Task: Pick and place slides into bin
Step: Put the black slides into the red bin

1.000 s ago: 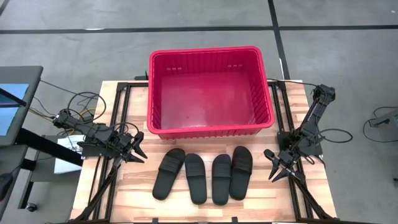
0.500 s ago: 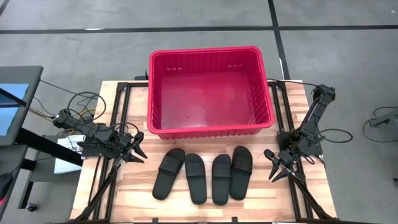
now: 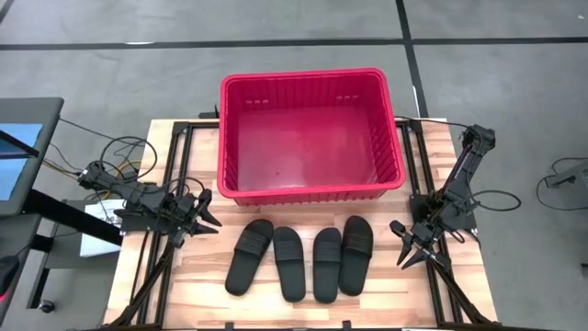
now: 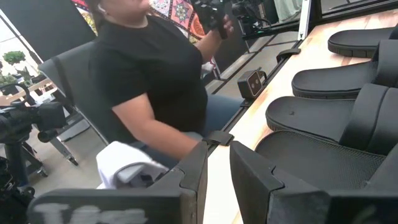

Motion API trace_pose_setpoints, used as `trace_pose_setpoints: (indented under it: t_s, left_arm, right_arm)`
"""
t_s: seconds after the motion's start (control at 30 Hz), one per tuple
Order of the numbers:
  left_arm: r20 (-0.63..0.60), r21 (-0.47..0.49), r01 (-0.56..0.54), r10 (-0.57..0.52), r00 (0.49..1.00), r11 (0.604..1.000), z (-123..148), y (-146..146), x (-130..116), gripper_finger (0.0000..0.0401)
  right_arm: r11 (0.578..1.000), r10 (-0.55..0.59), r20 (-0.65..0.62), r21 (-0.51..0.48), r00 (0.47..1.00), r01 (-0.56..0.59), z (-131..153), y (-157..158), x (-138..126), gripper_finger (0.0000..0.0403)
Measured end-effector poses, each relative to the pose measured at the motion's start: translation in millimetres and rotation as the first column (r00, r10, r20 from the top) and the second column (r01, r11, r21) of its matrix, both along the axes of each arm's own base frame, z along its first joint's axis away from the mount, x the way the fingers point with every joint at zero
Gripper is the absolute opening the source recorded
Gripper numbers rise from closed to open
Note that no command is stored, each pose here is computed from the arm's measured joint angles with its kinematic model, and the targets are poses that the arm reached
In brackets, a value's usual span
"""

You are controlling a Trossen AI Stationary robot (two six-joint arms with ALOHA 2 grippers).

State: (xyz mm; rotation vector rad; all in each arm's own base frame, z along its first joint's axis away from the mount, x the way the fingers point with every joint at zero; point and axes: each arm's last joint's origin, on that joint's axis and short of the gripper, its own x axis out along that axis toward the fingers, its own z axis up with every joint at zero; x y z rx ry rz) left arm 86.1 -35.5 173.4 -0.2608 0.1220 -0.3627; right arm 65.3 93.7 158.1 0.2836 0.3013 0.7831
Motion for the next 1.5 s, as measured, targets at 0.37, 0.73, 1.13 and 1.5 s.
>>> trace_pose_setpoints:
  t_s: [0.37, 0.73, 1.13, 1.5]
  left_arm:
    - [0.01, 0.042, -0.054, 0.053, 0.999, 0.998, 0, 2, 0, 0.0094]
    - [0.092, -0.135, -0.091, 0.104, 0.99, 0.987, 14, 3, 1, 0.0094]
    - [0.498, -0.229, 0.077, 0.049, 0.866, 0.97, 58, -3, 0, 0.0094]
    - [0.585, 0.04, -0.045, 0.014, 0.811, 0.998, 75, -19, 31, 0.0094]
  right_arm:
    - [1.0, 0.0, 0.0, 0.0, 1.0, 0.0, 0, 0, 0, 0.0061]
    - [1.0, 0.0, 0.0, 0.0, 1.0, 0.0, 0, 0, 0, 0.0061]
    - [1.0, 0.0, 0.0, 0.0, 1.0, 0.0, 0, 0, 0, 0.0061]
    - [1.0, 0.0, 0.0, 0.0, 1.0, 0.0, 0, 0, 0, 0.0061]
